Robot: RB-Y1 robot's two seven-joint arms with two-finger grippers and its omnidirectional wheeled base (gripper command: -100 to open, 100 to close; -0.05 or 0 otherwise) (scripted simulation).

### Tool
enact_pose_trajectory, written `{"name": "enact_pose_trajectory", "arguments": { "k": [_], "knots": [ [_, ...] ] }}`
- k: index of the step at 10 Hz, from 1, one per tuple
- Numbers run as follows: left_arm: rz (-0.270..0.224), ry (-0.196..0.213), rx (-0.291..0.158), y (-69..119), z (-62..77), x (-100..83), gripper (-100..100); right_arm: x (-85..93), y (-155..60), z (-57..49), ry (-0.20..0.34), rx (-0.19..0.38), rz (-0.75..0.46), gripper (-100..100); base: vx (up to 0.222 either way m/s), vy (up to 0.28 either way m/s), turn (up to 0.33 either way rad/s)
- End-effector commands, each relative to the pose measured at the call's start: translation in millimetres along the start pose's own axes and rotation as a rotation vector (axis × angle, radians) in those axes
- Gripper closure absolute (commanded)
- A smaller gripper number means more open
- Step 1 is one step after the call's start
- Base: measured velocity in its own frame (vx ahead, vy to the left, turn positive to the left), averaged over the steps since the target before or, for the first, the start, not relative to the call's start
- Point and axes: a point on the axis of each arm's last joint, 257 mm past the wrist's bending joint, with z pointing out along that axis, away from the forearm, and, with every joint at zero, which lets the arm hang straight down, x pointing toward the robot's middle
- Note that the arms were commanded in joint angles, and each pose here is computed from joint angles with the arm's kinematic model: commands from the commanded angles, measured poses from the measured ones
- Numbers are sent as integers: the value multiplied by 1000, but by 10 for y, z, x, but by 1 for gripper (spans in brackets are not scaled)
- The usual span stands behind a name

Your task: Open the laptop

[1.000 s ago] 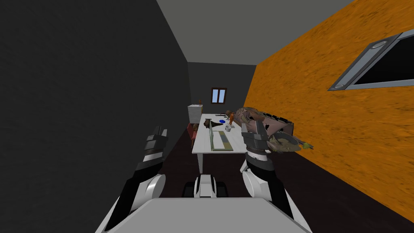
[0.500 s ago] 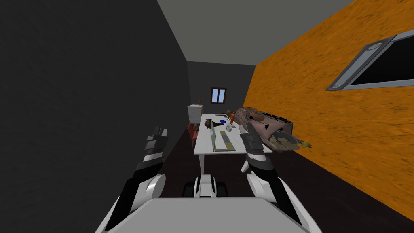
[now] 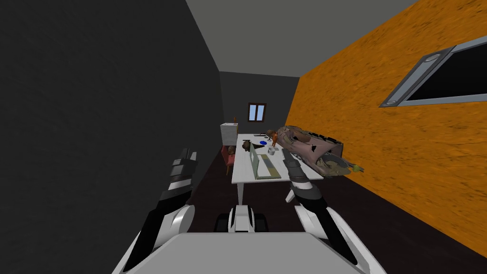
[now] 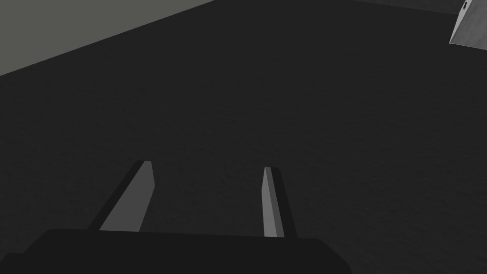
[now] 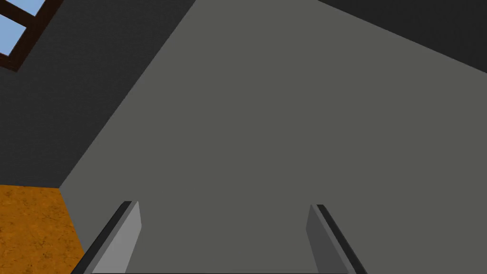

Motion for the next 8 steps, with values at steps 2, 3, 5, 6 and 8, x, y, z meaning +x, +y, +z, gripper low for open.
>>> {"name": "enact_pose_trajectory", "arguments": {
  "k": [2, 3, 5, 6, 8],
  "knots": [
    [0, 0, 0, 0, 0, 0, 0, 93, -216, -96, 71, 43, -221, -100, 26, 126, -49],
    [0, 0, 0, 0, 0, 0, 0, 113, -283, -127, 92, 55, -284, -100, 10, 124, -58],
    [0, 0, 0, 0, 0, 0, 0, 149, -428, -196, 137, 77, -410, -100, 28, 112, -52],
    [0, 0, 0, 0, 0, 0, 0, 166, -506, -235, 162, 87, -473, -100, 37, 126, -53],
    [0, 0, 0, 0, 0, 0, 0, 182, -588, -278, 190, 96, -547, -100, 13, 78, -22]
  ]
}}
